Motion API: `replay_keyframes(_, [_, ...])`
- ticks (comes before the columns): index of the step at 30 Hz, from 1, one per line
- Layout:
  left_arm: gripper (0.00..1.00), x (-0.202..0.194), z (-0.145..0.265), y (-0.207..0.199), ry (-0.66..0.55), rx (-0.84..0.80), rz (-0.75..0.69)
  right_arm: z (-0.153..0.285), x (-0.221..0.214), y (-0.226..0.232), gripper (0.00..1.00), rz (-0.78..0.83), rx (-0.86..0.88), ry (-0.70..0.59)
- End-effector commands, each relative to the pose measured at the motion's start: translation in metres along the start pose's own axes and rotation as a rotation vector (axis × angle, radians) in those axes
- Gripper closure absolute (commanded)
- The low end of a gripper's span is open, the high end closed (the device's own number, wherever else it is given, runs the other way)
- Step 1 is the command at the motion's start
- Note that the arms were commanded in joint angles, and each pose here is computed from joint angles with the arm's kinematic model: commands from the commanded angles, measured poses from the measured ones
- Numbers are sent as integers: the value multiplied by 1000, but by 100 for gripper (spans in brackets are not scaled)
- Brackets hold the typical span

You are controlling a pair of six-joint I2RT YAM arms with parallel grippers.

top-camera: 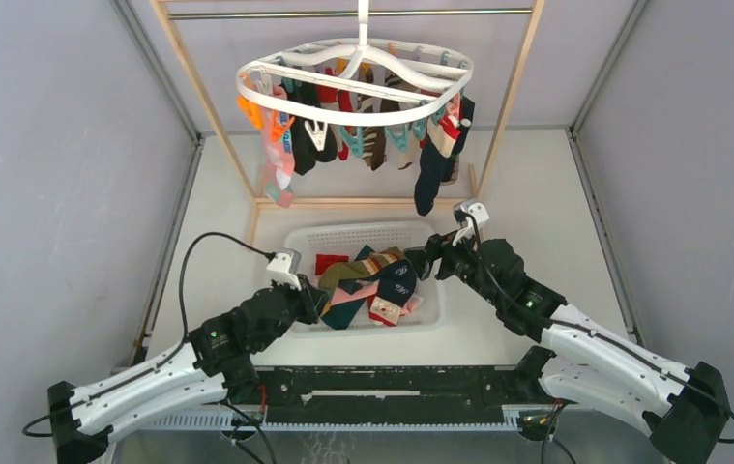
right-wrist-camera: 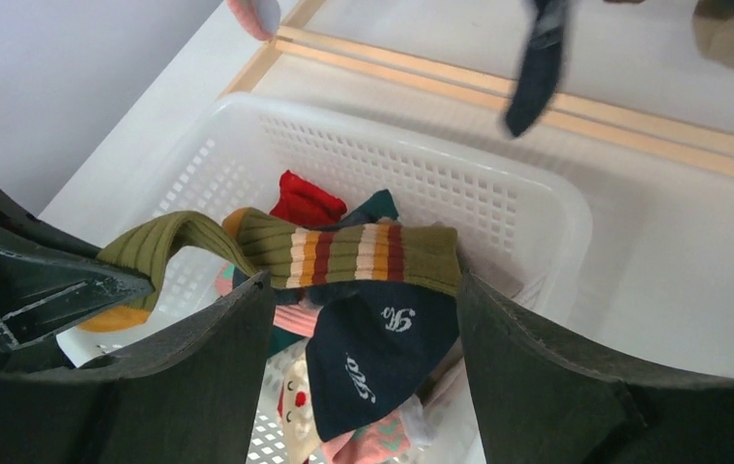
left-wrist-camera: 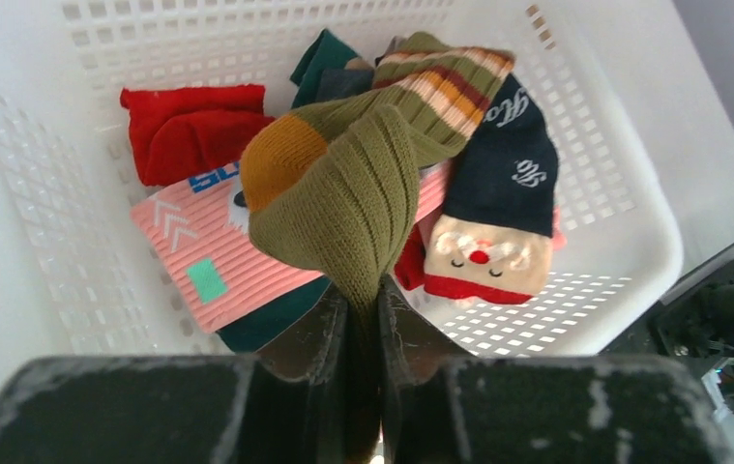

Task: Remove the socks clipped to the hanger
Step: Place the sock in the bin.

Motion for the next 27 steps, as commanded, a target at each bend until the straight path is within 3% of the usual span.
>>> replay_keyframes(1, [80, 0, -8, 5, -25, 29, 33, 2, -1, 3, 24, -26, -8, -14])
replay_keyframes(12, [51, -9, -12, 18, -3, 80, 42, 12, -29, -7, 24, -55, -25, 25])
replay_keyframes(25, [3, -10, -10, 26, -2, 109, 53, 21, -51, -18, 24, -64, -50, 66])
replay_keyframes(27, [0, -8, -10, 25, -3, 113, 52, 22, -52, -19, 24, -62, -53, 67])
Point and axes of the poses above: each gripper's point midway between its finger pads, its own z axis back along the fingers, its own y axis along the line the jaws close on, x = y × z, the point moved 1 cm from there along z, back along the fingers
